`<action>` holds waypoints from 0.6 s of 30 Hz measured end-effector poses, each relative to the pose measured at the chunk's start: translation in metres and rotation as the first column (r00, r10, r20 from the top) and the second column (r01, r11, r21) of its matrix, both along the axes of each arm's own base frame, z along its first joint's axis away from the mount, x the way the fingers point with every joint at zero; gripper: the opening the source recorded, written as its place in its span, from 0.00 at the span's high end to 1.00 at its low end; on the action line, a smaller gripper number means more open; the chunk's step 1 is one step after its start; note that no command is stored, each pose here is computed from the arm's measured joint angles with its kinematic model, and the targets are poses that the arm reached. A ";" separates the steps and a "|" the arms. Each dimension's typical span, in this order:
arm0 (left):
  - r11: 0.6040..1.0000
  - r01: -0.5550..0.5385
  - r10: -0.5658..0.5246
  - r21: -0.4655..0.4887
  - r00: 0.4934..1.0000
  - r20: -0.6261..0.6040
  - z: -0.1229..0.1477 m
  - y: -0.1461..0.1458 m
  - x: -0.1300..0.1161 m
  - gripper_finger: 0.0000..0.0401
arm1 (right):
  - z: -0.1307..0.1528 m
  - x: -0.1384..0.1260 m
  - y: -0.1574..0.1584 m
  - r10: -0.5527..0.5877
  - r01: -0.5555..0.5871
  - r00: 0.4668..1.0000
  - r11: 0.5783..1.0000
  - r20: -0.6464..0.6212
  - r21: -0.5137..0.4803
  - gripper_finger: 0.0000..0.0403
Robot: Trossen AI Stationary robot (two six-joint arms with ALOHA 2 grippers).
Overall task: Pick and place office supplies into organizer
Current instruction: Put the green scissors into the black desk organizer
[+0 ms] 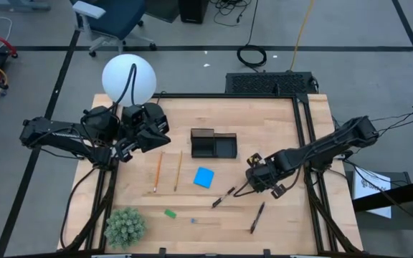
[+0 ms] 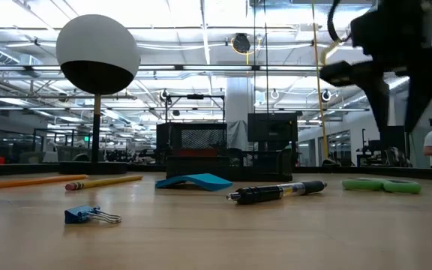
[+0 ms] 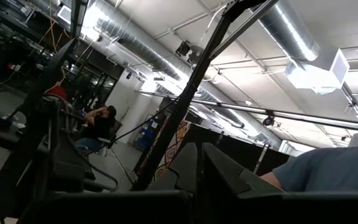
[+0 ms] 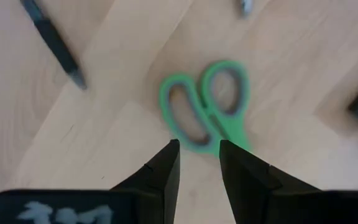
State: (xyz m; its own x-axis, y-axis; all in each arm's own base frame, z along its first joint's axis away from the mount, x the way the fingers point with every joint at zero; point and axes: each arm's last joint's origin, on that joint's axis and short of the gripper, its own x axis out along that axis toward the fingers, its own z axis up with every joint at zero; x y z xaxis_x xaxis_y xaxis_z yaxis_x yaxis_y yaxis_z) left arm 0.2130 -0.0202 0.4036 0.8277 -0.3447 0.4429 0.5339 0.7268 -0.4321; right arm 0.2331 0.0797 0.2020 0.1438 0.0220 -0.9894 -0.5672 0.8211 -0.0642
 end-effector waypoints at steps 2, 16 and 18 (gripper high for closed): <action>1.000 0.000 0.000 0.000 1.000 0.000 0.000 0.000 0.000 0.95 | -0.007 -0.003 0.000 -0.007 0.007 1.000 1.000 -0.011 -0.001 0.74; 1.000 0.000 0.000 0.000 1.000 0.000 0.000 0.000 0.000 0.95 | -0.019 0.000 0.006 0.055 -0.054 0.998 0.997 -0.011 0.047 0.75; 1.000 0.000 0.000 0.000 1.000 0.000 0.000 0.000 0.000 0.95 | -0.021 0.001 0.006 0.063 -0.063 0.998 0.997 -0.012 0.046 0.74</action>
State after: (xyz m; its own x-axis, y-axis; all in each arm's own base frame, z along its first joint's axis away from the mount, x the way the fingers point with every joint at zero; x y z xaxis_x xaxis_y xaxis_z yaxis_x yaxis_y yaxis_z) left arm 0.2130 -0.0201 0.4036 0.8278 -0.3444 0.4429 0.5337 0.7270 -0.4321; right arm 0.2342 0.0861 0.1811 0.1272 0.0757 -0.9890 -0.6184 0.7856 -0.0194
